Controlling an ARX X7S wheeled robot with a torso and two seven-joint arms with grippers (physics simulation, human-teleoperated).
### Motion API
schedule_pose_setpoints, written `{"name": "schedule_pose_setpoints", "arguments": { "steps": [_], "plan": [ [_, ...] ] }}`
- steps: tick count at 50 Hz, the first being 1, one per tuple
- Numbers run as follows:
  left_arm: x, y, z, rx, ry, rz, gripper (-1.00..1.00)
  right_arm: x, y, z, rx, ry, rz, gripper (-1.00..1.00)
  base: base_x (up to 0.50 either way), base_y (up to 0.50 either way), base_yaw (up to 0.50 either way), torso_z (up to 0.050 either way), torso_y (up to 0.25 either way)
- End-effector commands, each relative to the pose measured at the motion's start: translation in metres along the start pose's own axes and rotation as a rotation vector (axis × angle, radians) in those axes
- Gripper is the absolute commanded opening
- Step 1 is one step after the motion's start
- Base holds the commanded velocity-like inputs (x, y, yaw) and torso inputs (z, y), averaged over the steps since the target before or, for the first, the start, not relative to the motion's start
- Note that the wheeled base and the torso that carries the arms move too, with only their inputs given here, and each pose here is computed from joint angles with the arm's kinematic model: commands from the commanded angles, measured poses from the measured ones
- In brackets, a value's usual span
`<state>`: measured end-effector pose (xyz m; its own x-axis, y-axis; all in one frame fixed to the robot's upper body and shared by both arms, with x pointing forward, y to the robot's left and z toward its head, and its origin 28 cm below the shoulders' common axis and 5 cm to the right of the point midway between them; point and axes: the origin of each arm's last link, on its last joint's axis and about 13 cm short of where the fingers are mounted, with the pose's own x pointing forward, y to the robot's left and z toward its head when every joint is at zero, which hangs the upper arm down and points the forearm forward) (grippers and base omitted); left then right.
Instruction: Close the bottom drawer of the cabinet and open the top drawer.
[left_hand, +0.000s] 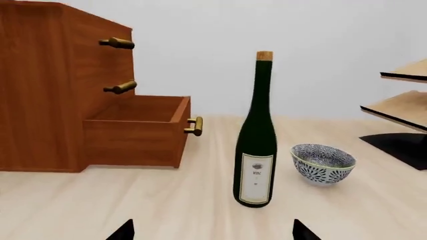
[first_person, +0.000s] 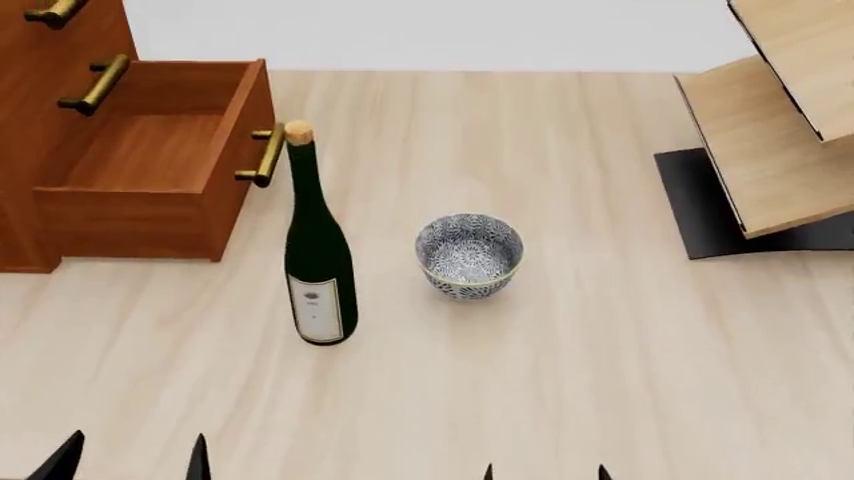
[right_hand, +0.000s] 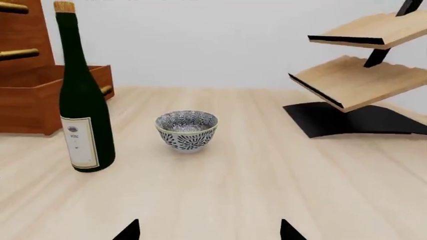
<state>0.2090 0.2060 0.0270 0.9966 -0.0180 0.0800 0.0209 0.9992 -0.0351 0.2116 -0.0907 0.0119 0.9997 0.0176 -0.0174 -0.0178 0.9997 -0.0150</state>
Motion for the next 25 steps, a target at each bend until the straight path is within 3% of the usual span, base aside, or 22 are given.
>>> {"name": "schedule_pose_setpoints", "arguments": {
  "steps": [1,7,21,22,23,25],
  "plan": [
    [0.000,0.001,0.008,-0.003,-0.040,-0.002,1.00,0.002,0.001,0.003,-0.008,0.000,-0.004,1.00,0.00,0.00,0.00,0.050,0.000],
    [0.002,0.001,0.018,0.005,-0.060,-0.013,1.00,0.005,0.000,0.011,-0.016,-0.011,-0.006,1.00,0.00,0.00,0.00,0.050,0.000],
    [0.023,0.004,0.072,-0.002,-0.204,-0.051,1.00,0.019,-0.008,0.043,-0.053,-0.060,-0.018,1.00,0.00,0.00,0.00,0.050,0.000],
    [0.039,0.020,0.128,0.051,-0.350,-0.056,1.00,0.031,-0.018,0.075,-0.024,-0.114,-0.056,1.00,0.00,0.00,0.00,0.000,0.000],
    [0.047,0.018,0.160,0.067,-0.399,-0.075,1.00,0.031,-0.019,0.077,-0.026,-0.118,-0.059,1.00,0.00,0.00,0.00,0.000,0.000],
    [0.048,0.018,0.165,0.076,-0.397,-0.076,1.00,0.031,-0.019,0.080,-0.027,-0.120,-0.057,1.00,0.00,0.00,0.00,0.000,0.000]
  ]
}}
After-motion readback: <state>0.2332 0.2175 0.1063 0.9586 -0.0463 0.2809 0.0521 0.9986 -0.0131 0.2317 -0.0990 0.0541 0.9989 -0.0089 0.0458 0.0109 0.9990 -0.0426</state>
